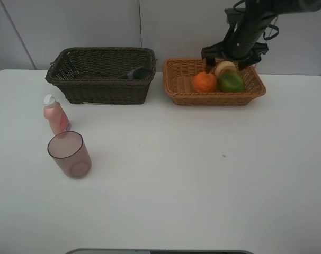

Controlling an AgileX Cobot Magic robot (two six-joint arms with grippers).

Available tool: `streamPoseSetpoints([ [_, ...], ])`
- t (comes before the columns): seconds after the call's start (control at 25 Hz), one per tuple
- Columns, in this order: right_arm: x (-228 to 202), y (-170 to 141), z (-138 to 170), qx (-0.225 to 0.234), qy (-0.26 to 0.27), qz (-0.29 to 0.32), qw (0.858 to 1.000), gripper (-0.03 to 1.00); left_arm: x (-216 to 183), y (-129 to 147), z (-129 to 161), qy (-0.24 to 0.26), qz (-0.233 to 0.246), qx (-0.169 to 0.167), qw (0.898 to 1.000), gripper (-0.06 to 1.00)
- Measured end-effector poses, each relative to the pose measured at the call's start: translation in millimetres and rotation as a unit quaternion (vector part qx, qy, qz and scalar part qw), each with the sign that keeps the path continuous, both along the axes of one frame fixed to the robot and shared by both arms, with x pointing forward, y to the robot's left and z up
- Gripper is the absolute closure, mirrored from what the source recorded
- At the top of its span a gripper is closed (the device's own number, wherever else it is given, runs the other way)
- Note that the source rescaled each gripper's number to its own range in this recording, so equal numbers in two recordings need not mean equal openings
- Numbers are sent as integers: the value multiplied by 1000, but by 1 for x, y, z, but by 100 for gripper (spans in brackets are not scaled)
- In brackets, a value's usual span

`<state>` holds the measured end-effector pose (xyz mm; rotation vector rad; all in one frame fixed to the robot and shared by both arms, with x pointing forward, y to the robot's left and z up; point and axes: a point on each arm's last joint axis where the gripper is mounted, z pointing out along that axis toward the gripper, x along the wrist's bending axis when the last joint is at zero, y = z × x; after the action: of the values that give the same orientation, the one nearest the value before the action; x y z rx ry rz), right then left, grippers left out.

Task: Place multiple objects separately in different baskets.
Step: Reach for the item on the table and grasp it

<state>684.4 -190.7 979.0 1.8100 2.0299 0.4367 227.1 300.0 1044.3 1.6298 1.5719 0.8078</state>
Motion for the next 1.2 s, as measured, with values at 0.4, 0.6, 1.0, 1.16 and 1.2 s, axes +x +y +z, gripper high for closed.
streamPoseSetpoints([
  [0.4, -52, 22, 52, -1, 5, 33, 999, 4, 0, 0, 0, 0, 0, 0, 1000, -6],
  [0.6, -101, 3, 60, 18, 14, 25, 999, 4, 0, 0, 0, 0, 0, 0, 1000, -6],
  [1.0, -218, -80, 117, 37, -51, -62, 996, 4, 0, 0, 0, 0, 0, 0, 1000, -6],
  [1.16, -274, -92, 143, 37, -107, -50, 992, 4, 0, 0, 0, 0, 0, 0, 1000, -6],
  [1.2, -288, -94, 149, 38, -121, -47, 991, 4, 0, 0, 0, 0, 0, 0, 1000, -6],
])
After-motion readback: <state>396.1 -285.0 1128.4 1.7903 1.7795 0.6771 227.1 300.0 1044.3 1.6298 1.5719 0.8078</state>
